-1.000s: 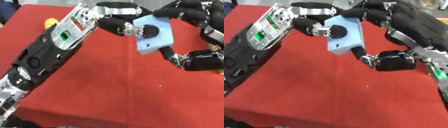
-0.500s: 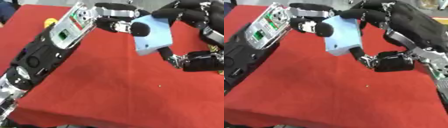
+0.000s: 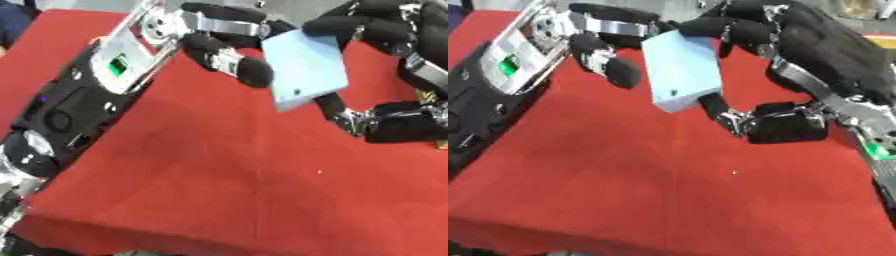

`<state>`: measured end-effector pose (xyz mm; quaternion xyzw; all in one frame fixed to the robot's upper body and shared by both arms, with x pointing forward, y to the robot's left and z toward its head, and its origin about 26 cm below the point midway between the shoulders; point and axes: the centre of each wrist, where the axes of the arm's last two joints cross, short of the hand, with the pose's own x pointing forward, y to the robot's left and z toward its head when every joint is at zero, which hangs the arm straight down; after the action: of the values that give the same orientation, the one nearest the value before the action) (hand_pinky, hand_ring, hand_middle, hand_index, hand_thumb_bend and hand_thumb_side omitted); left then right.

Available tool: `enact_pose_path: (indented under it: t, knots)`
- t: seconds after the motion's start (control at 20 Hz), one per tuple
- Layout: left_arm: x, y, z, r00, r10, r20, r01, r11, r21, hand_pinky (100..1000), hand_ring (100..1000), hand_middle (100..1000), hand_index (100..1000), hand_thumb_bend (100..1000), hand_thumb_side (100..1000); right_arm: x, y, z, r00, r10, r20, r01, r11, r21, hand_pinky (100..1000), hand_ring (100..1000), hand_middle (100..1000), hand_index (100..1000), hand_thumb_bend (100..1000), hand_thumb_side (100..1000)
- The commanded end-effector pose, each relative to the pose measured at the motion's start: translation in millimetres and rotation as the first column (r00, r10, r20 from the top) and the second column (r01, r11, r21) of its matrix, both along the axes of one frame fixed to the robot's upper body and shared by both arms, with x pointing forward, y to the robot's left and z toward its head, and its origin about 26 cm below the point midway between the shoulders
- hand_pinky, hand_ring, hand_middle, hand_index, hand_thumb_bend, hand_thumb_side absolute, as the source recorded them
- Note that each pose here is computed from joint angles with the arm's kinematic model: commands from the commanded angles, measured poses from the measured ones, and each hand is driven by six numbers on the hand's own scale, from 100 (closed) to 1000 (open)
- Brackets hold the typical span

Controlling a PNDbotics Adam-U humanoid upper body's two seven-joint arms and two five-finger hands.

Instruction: Pick up the objects with one hand, pass them to the other hand, and then place them into the box on the other side of the table.

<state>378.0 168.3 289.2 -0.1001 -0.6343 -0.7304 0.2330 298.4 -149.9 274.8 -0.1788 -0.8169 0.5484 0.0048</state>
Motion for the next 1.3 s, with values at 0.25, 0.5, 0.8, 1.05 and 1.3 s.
enact_pose_path:
  t: [0.25, 0.5, 0.8, 1.05, 1.3]
  knots:
    - [5.0, 67.9, 11.8, 0.977, 0.203, 0.066, -0.2, 0.979, -0.046, 834, 871, 865, 977, 658, 906, 3.3, -20.8, 16.6, 0.994, -0.09, 0.067, 0.087, 0.995, 0.038, 809, 568, 205, 851, 100, 200]
    - [8.5, 118.2, -6.1, 0.92, 0.391, 0.001, -0.386, 0.909, -0.159, 810, 854, 841, 960, 551, 889, 5.8, -45.2, 26.5, 0.978, -0.192, 0.085, 0.183, 0.978, 0.104, 804, 553, 195, 847, 100, 199]
    - [-3.4, 156.5, -36.4, 0.846, 0.508, -0.163, -0.532, 0.784, -0.319, 780, 824, 801, 931, 452, 887, 13.8, -99.8, 35.8, 0.925, -0.379, -0.029, 0.375, 0.898, 0.23, 794, 523, 184, 839, 100, 246]
    - [-20.9, 166.6, -60.3, 0.805, 0.522, -0.281, -0.592, 0.692, -0.413, 754, 799, 769, 908, 367, 881, 33.4, -156.9, 37.3, 0.814, -0.565, -0.136, 0.576, 0.75, 0.326, 785, 507, 179, 835, 100, 292]
    - [-38.1, 167.2, -75.4, 0.782, 0.502, -0.369, -0.622, 0.6, -0.502, 739, 782, 750, 897, 336, 862, 56.6, -218.8, 28.3, 0.642, -0.729, -0.236, 0.756, 0.553, 0.35, 779, 495, 173, 830, 100, 293]
